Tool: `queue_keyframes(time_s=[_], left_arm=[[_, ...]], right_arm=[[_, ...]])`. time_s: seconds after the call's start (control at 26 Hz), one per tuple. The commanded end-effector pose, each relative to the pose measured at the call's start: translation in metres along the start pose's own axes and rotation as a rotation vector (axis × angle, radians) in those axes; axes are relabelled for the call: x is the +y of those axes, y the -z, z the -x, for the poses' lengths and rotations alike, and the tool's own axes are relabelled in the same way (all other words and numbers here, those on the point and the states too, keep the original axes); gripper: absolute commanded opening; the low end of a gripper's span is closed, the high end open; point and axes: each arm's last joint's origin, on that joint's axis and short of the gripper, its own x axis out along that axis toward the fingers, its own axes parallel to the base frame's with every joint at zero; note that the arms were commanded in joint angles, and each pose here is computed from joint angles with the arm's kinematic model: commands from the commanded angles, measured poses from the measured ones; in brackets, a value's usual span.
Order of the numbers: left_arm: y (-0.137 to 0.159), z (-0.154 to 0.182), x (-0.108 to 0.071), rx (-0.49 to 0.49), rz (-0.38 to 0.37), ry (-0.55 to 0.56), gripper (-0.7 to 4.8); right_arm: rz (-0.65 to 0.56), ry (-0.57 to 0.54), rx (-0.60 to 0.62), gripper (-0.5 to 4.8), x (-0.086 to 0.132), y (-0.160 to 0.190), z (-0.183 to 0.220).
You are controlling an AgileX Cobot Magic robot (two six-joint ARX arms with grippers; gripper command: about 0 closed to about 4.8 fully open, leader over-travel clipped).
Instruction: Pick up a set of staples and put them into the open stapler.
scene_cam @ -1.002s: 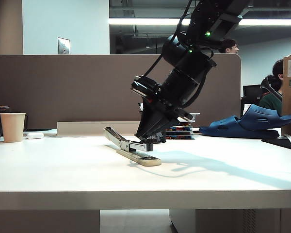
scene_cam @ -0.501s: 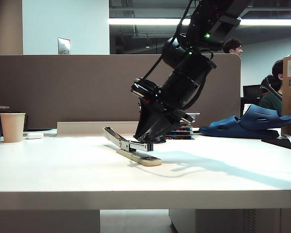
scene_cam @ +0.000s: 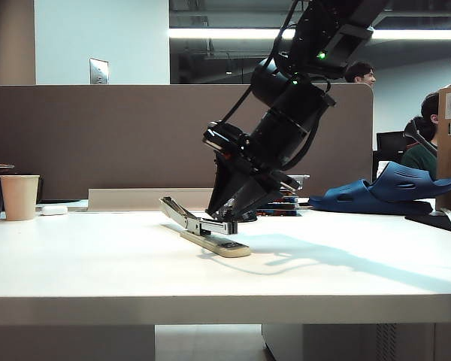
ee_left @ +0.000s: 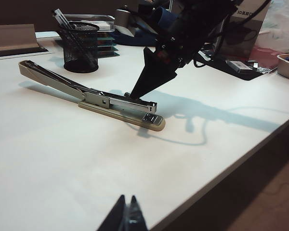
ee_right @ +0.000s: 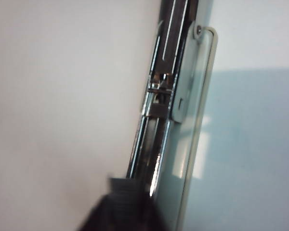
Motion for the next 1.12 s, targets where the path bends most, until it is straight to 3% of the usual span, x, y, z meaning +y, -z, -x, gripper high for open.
queue_keyframes(time_s=[0.04,0.19,0.35,0.39,0.5,0.66,0.73,0.77,0.89,1.04,1.12], left_arm=[[-0.0010,0.0002,0.0000,-0.005,-0.003,0.001,-0.06],[-0.0010,0.0002,0.0000,-0.005,-0.003,0.001,-0.06],[-0.0011,0.0002,0.0000,-0.005,-0.003,0.001,-0.06],[-0.0010,0.0002,0.0000,-0.005,-0.003,0.001,-0.06],[-0.0011,0.0002,0.0000,-0.005,-0.003,0.001,-0.06],[-0.0011,0.0002,-0.0001,-0.005,-0.003,0.002,-0.06],[-0.0011,0.0002,0.0000,-0.005,-0.003,0.001,-0.06],[-0.0011,0.0002,0.0000,-0.005,-0.003,0.001,-0.06],[-0.0010,0.0002,0.0000,-0.005,-0.003,0.001,-0.06],[-0.0011,0.0002,-0.0001,-0.005,-0.003,0.002,-0.06],[-0.0010,0.0002,0.0000,-0.005,-0.003,0.001,-0.06]], right_arm=[[0.009,-0.004,-0.008,-0.04,0.0020,-0.0016,0.0014],[0.009,-0.005,-0.008,-0.04,0.0021,-0.0018,0.0015],[0.009,-0.004,-0.008,0.48,0.0022,-0.0018,0.0017],[0.009,-0.003,-0.009,0.04,0.0022,-0.0020,0.0017],[0.010,-0.004,-0.010,-0.08,0.0024,-0.0022,0.0021],[0.011,-0.003,-0.014,0.59,0.0028,-0.0029,0.0039],[0.013,-0.003,-0.017,0.38,0.0033,-0.0034,0.0048],[0.013,0.000,-0.017,-0.06,0.0033,-0.0036,0.0050],[0.018,0.037,-0.025,-0.05,0.0038,-0.0065,0.0076],[0.020,0.046,-0.031,0.51,0.0046,-0.0075,0.0106],[0.018,0.045,-0.029,0.49,0.0043,-0.0073,0.0108]])
